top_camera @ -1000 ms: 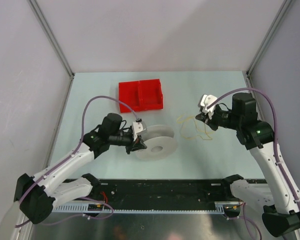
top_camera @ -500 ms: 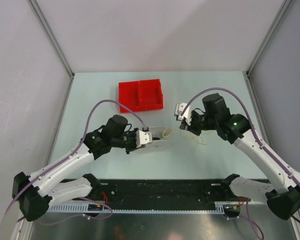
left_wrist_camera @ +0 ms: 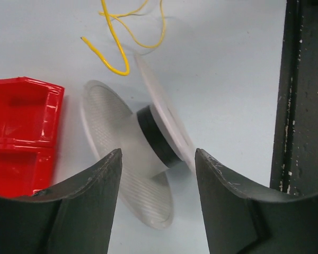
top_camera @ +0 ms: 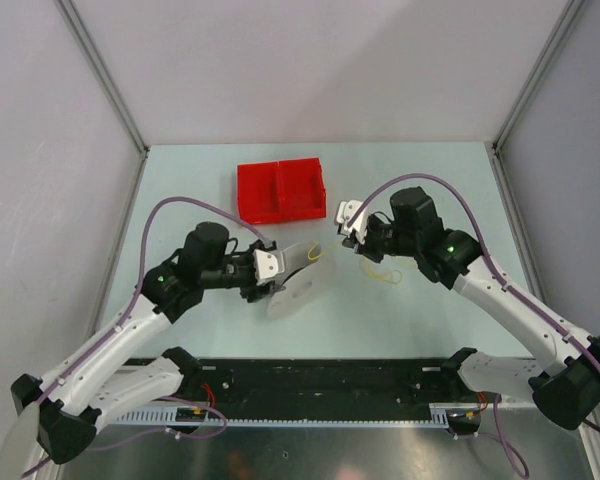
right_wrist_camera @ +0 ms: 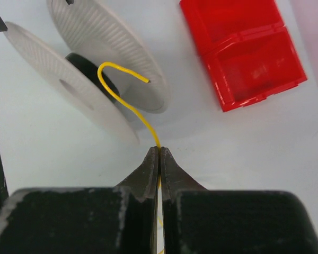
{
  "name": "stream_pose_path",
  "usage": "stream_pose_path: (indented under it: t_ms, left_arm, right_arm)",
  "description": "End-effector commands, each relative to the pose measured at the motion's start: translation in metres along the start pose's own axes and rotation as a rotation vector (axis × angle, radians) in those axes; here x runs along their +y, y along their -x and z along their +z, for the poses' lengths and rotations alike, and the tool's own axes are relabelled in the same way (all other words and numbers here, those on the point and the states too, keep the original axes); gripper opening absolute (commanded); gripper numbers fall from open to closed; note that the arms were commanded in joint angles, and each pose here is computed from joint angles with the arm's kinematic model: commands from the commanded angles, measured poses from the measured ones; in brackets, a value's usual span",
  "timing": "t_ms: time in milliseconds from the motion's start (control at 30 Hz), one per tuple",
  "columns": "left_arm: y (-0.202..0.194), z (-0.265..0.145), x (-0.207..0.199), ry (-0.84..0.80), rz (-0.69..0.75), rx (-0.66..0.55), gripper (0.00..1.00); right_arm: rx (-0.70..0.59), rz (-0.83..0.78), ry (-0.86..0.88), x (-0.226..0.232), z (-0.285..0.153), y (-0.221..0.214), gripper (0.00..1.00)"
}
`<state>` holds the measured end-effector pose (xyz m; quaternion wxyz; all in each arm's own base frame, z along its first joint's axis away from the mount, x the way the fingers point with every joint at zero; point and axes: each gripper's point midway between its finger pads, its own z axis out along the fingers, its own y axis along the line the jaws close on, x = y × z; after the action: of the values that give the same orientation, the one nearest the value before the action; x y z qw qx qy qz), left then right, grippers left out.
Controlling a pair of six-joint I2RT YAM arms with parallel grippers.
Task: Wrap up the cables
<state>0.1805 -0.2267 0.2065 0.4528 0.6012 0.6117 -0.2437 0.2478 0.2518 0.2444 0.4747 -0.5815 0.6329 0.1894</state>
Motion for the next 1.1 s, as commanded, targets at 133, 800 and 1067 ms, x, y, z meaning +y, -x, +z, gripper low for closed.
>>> stream_pose_path:
  t_ms: [133,800,1067]
  left_arm:
    - [0.015,-0.005,0.010,0.023,-0.067,-0.036,0.65]
    - [-0.028,-0.025,0.032,0.136,-0.197,0.007,0.57]
    - [-0.030,-0.001,0.027,-0.029,-0.085,-0.017,0.25]
  right_arm:
    - [-0.138,-0.021,-0.068,-0.021,-0.005,0.033,0.00]
    - [-0.071,-0.053,0.161,0.031,0.036,0.002,0.00]
    - [-0.065,0.005,0.160,0.060,0.035,0.001,0.00]
